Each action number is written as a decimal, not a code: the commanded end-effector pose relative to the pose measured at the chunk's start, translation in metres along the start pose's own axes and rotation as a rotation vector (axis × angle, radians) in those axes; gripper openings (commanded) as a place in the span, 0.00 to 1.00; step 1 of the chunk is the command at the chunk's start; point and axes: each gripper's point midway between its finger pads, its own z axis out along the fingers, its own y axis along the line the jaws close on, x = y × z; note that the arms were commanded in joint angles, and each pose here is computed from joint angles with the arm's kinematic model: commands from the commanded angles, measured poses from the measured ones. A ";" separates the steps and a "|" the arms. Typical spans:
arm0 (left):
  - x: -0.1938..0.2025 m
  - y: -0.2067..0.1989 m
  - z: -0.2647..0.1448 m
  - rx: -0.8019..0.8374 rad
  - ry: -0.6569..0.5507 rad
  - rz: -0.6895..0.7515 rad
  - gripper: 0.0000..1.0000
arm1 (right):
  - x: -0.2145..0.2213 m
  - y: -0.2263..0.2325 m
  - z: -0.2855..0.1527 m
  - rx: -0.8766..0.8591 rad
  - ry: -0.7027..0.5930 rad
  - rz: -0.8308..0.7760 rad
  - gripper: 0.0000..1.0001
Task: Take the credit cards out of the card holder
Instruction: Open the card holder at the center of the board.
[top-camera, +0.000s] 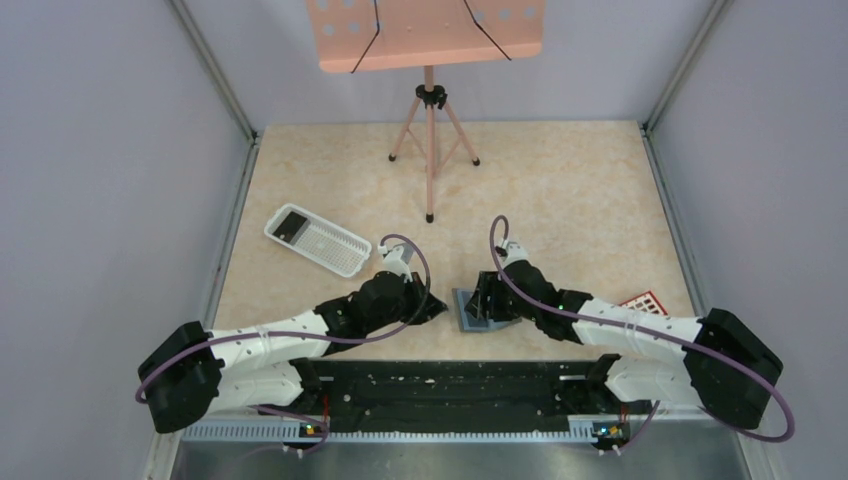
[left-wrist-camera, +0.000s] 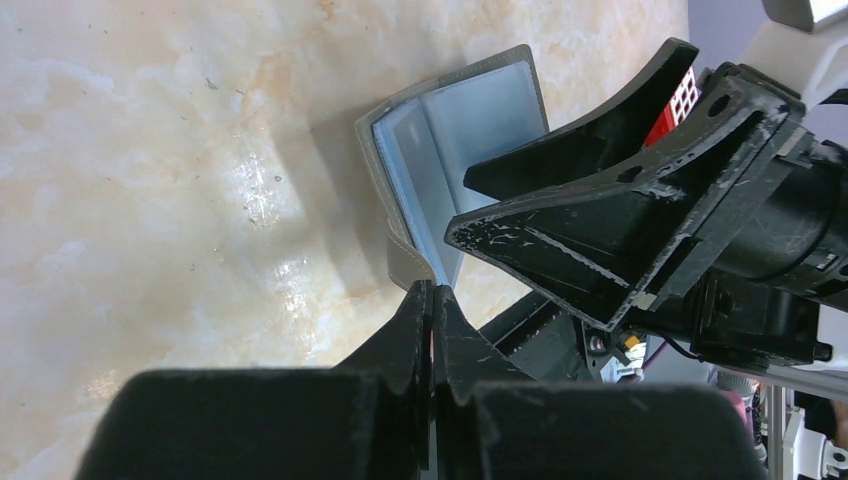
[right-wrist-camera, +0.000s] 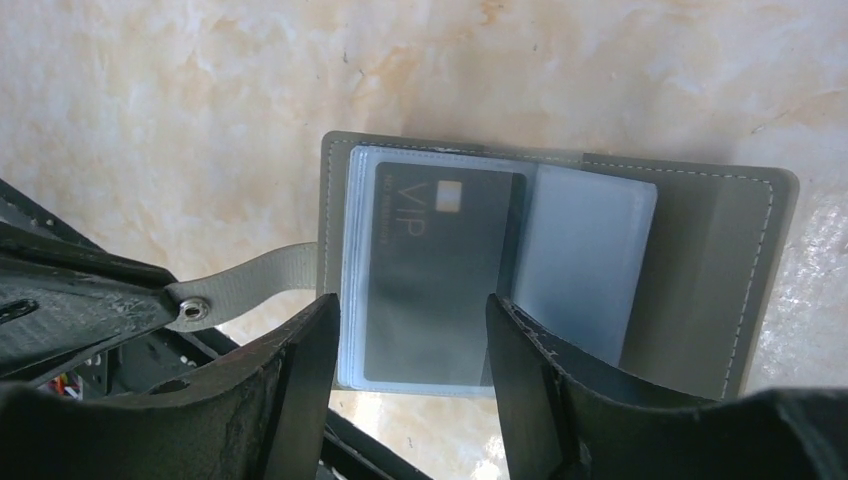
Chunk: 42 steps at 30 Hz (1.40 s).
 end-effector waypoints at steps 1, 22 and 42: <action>-0.017 -0.025 -0.001 0.067 -0.048 0.003 0.00 | -0.003 0.005 0.007 -0.021 -0.017 -0.002 0.56; -0.019 -0.026 -0.001 0.060 -0.049 0.012 0.00 | 0.008 -0.028 0.012 0.114 0.003 -0.036 0.44; -0.016 -0.027 0.003 0.069 -0.039 -0.004 0.00 | 0.000 0.014 0.000 -0.094 -0.021 0.015 0.62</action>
